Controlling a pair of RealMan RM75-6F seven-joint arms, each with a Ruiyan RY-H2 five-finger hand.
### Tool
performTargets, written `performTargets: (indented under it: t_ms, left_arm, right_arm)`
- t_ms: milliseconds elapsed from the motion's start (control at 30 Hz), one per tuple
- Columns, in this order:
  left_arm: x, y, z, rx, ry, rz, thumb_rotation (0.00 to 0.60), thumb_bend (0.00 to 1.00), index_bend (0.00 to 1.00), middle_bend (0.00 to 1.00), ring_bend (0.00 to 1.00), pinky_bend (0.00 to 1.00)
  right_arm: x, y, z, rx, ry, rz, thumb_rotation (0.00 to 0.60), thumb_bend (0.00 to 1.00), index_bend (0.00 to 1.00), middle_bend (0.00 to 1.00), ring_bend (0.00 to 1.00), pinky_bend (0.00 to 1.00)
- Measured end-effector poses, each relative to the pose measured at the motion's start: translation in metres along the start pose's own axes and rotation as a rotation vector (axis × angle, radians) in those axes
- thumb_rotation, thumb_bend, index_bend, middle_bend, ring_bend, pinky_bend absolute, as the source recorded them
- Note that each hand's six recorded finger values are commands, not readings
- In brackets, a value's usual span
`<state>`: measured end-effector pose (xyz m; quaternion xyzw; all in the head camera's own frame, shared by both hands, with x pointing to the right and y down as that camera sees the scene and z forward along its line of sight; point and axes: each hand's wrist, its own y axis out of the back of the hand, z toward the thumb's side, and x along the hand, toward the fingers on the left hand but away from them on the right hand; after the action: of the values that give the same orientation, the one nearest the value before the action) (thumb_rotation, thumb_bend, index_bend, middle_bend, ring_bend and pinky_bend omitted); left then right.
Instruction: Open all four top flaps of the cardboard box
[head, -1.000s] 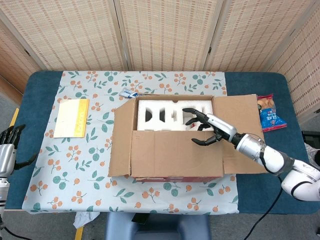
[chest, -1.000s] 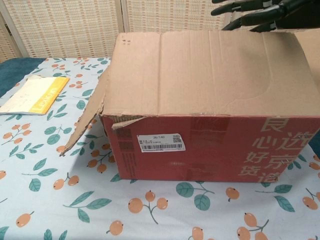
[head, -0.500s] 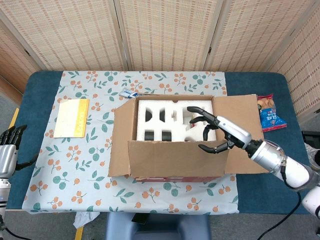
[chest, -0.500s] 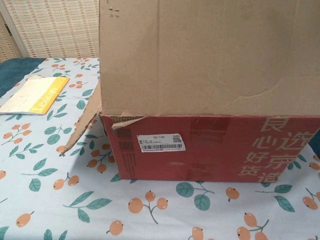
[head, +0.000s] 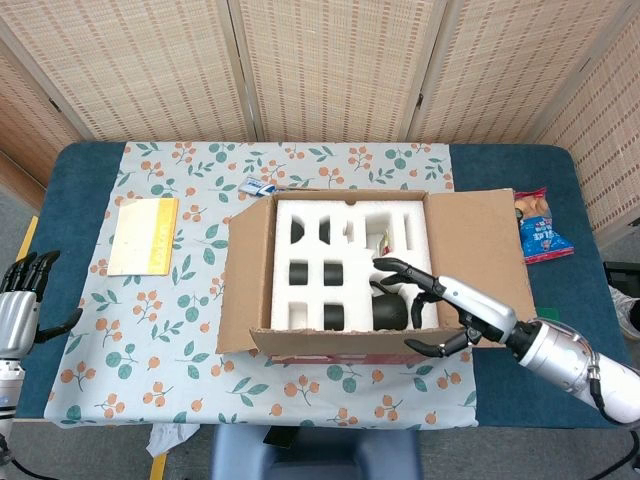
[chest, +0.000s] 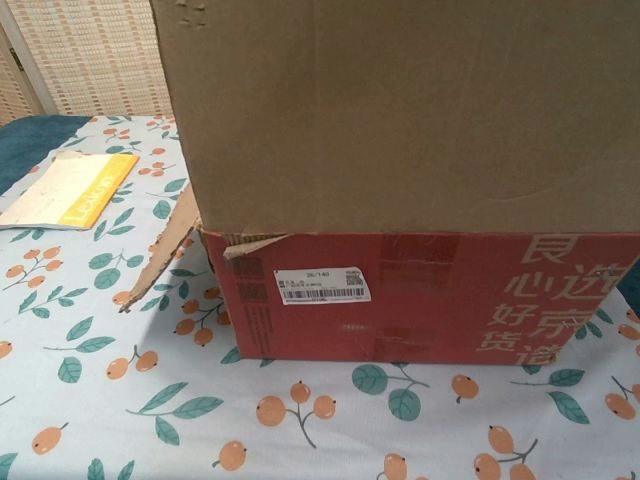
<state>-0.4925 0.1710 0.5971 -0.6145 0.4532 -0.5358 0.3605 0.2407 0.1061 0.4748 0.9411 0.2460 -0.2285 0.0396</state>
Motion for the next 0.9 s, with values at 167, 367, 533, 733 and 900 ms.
performTargets:
  t_ms: [167, 367, 533, 733, 900]
  left_arm:
    - [0.003, -0.002, 0.0, 0.001, -0.009, -0.01, 0.6, 0.32, 0.0, 0.13, 0.02, 0.11]
    - [0.005, -0.005, 0.002, 0.014, -0.012, -0.017, 0.6, 0.32, 0.0, 0.13, 0.02, 0.11]
    - [0.006, -0.005, 0.002, 0.018, -0.011, -0.015, 0.6, 0.32, 0.0, 0.13, 0.02, 0.11]
    - [0.005, -0.006, 0.002, 0.024, -0.01, -0.026, 0.6, 0.32, 0.0, 0.13, 0.02, 0.11]
    - [0.006, -0.006, -0.002, 0.028, 0.01, -0.04, 0.6, 0.32, 0.0, 0.13, 0.02, 0.11]
  right_arm:
    - [0.017, -0.013, 0.002, -0.008, -0.011, 0.049, 0.6, 0.41, 0.0, 0.0, 0.09, 0.57]
    - [0.038, -0.017, -0.008, -0.012, -0.062, 0.078, 0.6, 0.41, 0.0, 0.0, 0.06, 0.58]
    - [0.043, -0.009, -0.012, 0.012, -0.058, 0.059, 0.6, 0.41, 0.0, 0.0, 0.05, 0.52]
    - [0.042, 0.002, -0.027, 0.188, -0.083, 0.006, 0.6, 0.41, 0.0, 0.0, 0.0, 0.27]
    - [0.037, 0.011, -0.051, 0.46, -0.113, -0.074, 0.6, 0.41, 0.0, 0.0, 0.0, 0.04]
